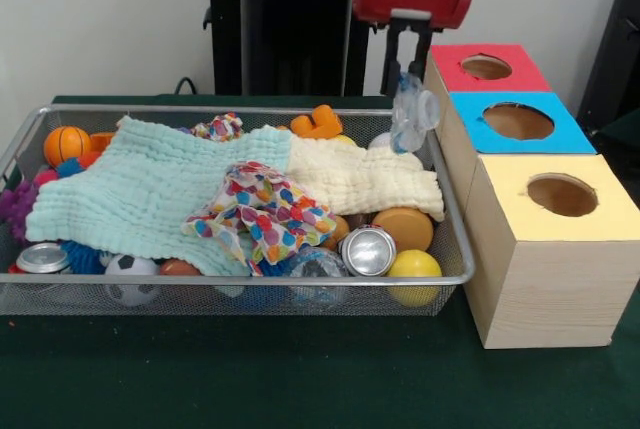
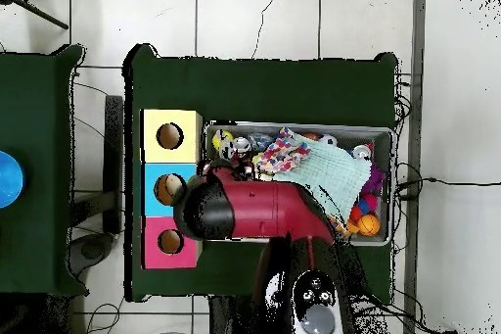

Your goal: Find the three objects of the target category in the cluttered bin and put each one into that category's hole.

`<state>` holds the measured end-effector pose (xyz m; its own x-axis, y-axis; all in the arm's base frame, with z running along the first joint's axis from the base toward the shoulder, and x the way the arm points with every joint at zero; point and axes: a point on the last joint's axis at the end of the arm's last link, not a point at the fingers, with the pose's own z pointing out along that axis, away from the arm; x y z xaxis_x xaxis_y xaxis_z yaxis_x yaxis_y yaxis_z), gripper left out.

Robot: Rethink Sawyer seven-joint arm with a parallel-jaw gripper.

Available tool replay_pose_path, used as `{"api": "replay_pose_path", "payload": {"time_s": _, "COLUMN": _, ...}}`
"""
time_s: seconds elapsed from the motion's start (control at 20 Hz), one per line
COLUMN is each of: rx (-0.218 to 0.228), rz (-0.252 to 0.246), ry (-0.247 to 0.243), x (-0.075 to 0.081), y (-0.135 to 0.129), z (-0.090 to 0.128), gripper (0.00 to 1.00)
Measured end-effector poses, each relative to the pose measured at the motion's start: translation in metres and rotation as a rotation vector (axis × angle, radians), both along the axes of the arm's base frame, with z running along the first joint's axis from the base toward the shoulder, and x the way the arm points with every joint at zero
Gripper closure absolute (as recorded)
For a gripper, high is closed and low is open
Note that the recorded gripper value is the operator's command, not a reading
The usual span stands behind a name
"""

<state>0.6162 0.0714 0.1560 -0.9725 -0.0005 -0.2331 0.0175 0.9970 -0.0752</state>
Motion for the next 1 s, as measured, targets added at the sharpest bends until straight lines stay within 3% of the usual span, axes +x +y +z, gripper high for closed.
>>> {"api": "replay_pose_path", "payload": {"time_s": 0.3, "rx": 0.007, "rz": 0.024, "ry": 0.004, "x": -0.013, "y": 0.032, "z": 0.015, "gripper": 1.00}}
{"api": "replay_pose_path", "payload": {"time_s": 0.7, "rx": 0.010, "rz": 0.056, "ry": 0.048, "x": -0.050, "y": 0.078, "z": 0.014, "gripper": 1.00}}
{"api": "replay_pose_path", "payload": {"time_s": 1.0, "rx": 0.008, "rz": 0.065, "ry": 0.072, "x": -0.069, "y": 0.097, "z": 0.011, "gripper": 1.00}}
